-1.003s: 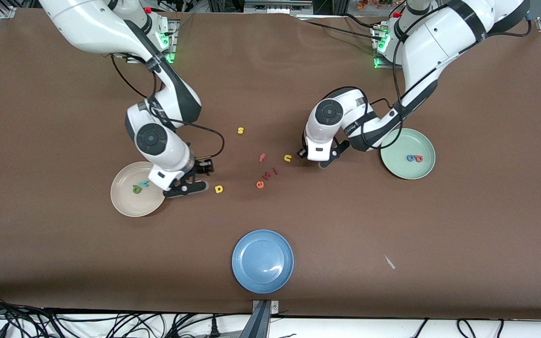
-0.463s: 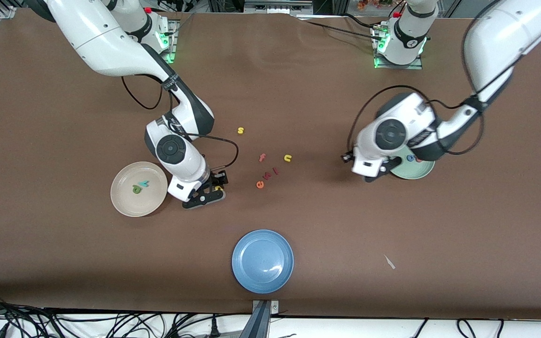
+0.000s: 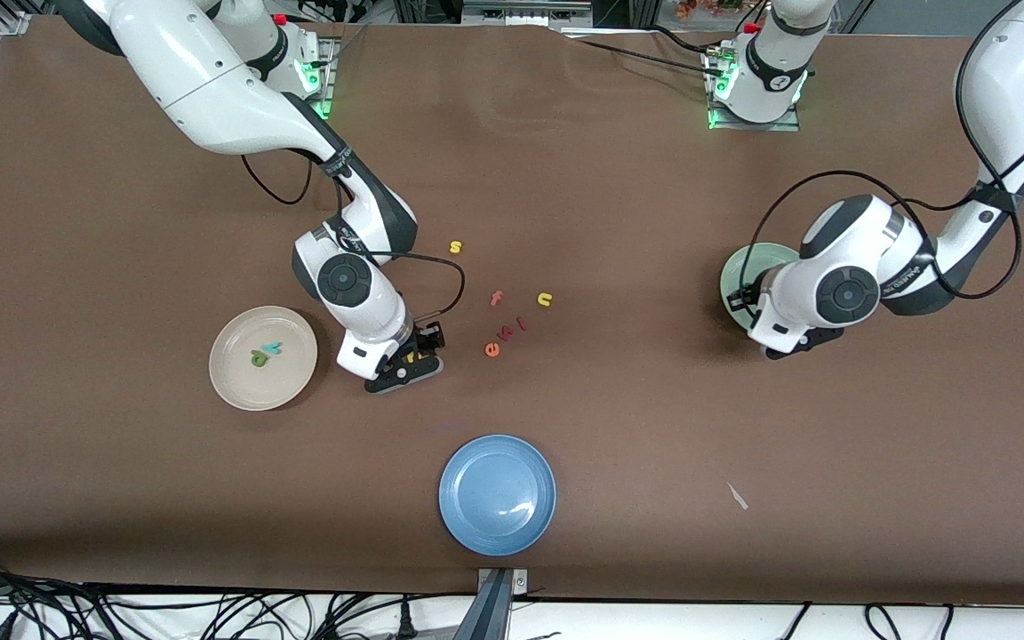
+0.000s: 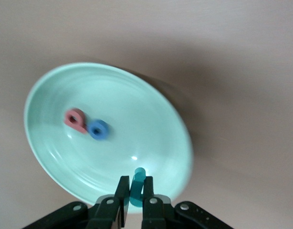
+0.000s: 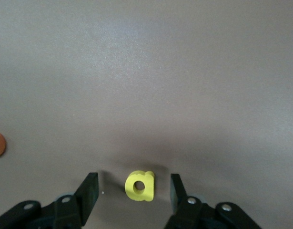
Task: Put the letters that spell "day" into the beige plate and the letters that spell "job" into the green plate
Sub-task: 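Place the cyan l in the green plate while the right gripper places the yellow a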
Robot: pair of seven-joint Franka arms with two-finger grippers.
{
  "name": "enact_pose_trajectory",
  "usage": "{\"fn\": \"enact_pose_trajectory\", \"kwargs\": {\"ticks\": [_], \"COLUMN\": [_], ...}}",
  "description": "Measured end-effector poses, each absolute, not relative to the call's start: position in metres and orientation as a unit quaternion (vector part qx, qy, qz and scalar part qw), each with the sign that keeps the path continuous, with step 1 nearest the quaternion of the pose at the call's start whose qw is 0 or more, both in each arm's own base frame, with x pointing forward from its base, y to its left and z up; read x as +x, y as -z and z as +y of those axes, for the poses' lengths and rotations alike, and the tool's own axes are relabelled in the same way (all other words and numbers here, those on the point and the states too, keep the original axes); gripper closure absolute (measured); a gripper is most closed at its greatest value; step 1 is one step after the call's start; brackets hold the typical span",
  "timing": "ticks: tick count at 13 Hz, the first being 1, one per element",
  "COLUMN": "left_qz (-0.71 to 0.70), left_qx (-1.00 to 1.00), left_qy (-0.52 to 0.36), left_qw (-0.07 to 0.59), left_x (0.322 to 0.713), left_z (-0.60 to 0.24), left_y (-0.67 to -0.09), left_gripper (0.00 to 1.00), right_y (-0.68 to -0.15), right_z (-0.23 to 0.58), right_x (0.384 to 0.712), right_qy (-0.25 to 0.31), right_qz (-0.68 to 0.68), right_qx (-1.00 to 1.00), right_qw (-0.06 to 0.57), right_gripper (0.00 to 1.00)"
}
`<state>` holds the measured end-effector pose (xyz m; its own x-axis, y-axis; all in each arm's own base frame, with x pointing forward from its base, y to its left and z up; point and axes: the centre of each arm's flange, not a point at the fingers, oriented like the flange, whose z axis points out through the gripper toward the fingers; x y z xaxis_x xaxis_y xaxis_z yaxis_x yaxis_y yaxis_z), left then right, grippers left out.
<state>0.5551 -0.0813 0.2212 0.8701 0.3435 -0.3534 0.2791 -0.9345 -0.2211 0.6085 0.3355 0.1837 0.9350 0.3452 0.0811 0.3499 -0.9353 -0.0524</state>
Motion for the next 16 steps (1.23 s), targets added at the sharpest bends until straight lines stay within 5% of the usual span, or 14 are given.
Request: {"fn": "enact_pose_trajectory", "kwargs": {"ticks": [4, 9, 10, 12, 16], "left_qz": [-0.144, -0.132, -0.13, -0.125, -0.111], "left_qx": [-0.963, -0.969, -0.969, -0.972, -0.978], "left_qy": [-0.212, -0.192, -0.193, -0.187, -0.161], "left_qw": [0.088, 0.083, 0.076, 0.068, 0.067], "left_x": [0.551, 0.587, 0.598, 0.62, 0.645], "left_z": [-0.065, -0.069, -0.07, -0.07, -0.105], "left_y": [-0.196, -0.26, -0.287, -0.336, -0.397], "left_gripper": [0.82, 0.26, 0.18, 0.0, 0.0], "right_y": [-0.181, -0.178, -0.179, -0.18, -0.223], "right_z": [0.336, 0.336, 0.336, 0.336, 0.3], "right_x": [0.608, 0.608, 0.609, 0.609, 0.626], "right_qy": [0.036, 0.04, 0.041, 0.042, 0.024], "right_qz": [-0.177, -0.178, -0.179, -0.182, -0.208], "right_qx": [-0.983, -0.983, -0.982, -0.982, -0.978], "right_qw": [0.034, 0.036, 0.036, 0.035, -0.009], "right_gripper": [0.39, 0.62, 0.73, 0.73, 0.73]}}
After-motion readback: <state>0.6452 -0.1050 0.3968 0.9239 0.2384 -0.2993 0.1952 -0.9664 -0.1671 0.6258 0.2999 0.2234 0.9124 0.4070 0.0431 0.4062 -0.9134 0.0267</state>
